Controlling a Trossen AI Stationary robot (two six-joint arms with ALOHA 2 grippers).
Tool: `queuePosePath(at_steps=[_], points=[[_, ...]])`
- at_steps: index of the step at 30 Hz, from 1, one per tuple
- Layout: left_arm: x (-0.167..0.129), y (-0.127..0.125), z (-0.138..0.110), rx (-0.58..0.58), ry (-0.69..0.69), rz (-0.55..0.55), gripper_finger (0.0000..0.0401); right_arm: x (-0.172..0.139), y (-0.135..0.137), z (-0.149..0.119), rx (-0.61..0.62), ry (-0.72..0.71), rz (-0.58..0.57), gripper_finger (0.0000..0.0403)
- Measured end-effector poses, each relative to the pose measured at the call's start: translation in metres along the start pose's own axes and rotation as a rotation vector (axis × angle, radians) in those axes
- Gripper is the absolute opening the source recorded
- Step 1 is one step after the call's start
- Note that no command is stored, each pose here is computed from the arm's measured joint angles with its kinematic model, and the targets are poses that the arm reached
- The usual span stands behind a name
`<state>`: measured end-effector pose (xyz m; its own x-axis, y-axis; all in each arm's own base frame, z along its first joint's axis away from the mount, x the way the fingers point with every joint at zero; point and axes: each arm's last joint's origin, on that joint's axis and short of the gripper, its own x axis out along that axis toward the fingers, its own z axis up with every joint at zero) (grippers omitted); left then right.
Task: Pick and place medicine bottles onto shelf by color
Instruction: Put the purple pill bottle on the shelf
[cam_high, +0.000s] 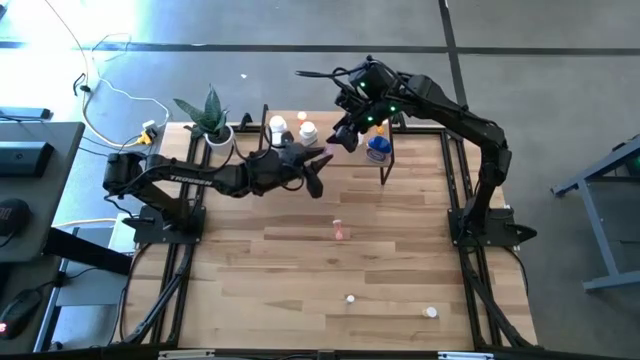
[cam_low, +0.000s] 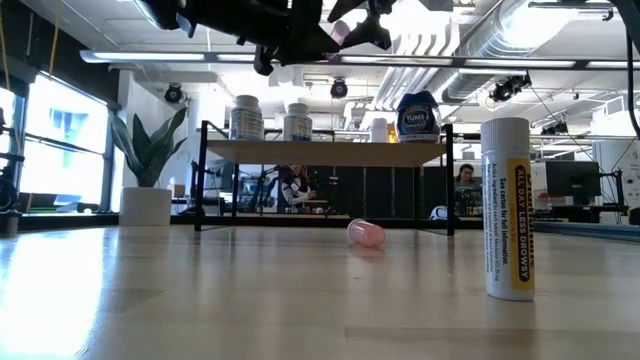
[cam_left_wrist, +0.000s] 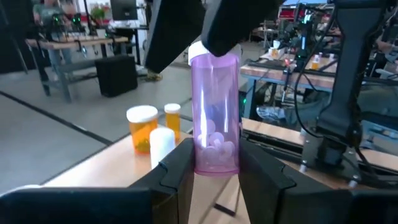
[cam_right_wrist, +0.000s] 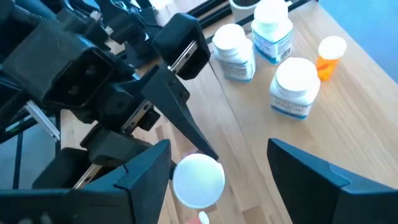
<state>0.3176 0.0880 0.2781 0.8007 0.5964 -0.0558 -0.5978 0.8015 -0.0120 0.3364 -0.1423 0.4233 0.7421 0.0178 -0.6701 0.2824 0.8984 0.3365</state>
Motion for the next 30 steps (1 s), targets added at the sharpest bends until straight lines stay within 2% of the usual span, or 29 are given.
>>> queuePosePath(at_steps=[8,20,30], points=[[0.003,0.009,0.005,0.031,-0.044,0.029,0.0097,0.0,0.0,0.001,0.046,-0.008,0.001,0.0244],[0.005,0.014,0.006,0.051,-0.049,0.046,0.0097,0.0,-0.001,0.002,0.082,-0.026,-0.039,0.0163],[0.005,0.014,0.005,0.052,-0.048,0.046,0.0097,0.0,-0.001,0.002,0.083,-0.026,-0.039,0.0128]])
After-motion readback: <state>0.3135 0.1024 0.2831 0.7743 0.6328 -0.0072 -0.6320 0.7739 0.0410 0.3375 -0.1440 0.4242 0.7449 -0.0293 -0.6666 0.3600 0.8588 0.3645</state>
